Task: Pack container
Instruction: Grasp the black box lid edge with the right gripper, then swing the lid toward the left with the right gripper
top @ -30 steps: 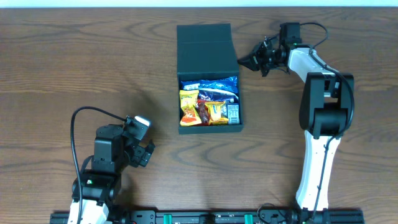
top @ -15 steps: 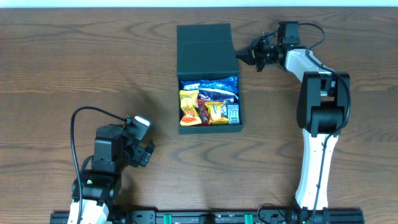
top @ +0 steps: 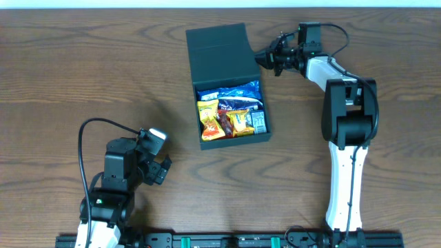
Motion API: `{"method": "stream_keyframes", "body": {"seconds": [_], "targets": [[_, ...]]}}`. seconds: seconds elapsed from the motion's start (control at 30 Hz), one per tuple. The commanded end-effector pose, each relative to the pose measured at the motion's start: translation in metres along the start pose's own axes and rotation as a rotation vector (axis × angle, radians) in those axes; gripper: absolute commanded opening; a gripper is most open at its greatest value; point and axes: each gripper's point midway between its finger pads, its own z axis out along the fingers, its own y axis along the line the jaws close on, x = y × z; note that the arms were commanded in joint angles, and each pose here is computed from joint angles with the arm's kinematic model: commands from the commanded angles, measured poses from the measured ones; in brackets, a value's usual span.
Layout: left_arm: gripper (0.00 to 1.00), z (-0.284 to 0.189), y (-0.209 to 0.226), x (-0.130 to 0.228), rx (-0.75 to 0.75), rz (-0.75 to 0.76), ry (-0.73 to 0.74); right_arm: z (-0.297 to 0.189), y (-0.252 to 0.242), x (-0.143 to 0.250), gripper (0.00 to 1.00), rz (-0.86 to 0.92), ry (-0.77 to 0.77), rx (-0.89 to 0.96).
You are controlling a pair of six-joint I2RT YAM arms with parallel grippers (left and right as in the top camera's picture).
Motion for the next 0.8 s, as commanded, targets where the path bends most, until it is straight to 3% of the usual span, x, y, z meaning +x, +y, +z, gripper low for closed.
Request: {"method": "stream_keyframes", "body": {"seconds": [0.0,0.27,0.77], "targets": [[0.95,-0.001,-0.001,-0.002,0.009,0.012,-0.007,0.012,-0.016,0.009,0.01,0.088,0.056,-0.003],[0.95,-0.001,-0.001,-0.002,0.009,0.012,-0.007,0.012,0.018,0.022,0.01,0.066,0.148,-0.12],[0.95,-0.001,-0.001,-0.002,0.009,0.012,-0.007,0.02,0.04,0.047,0.01,0.017,0.257,-0.175]]}}
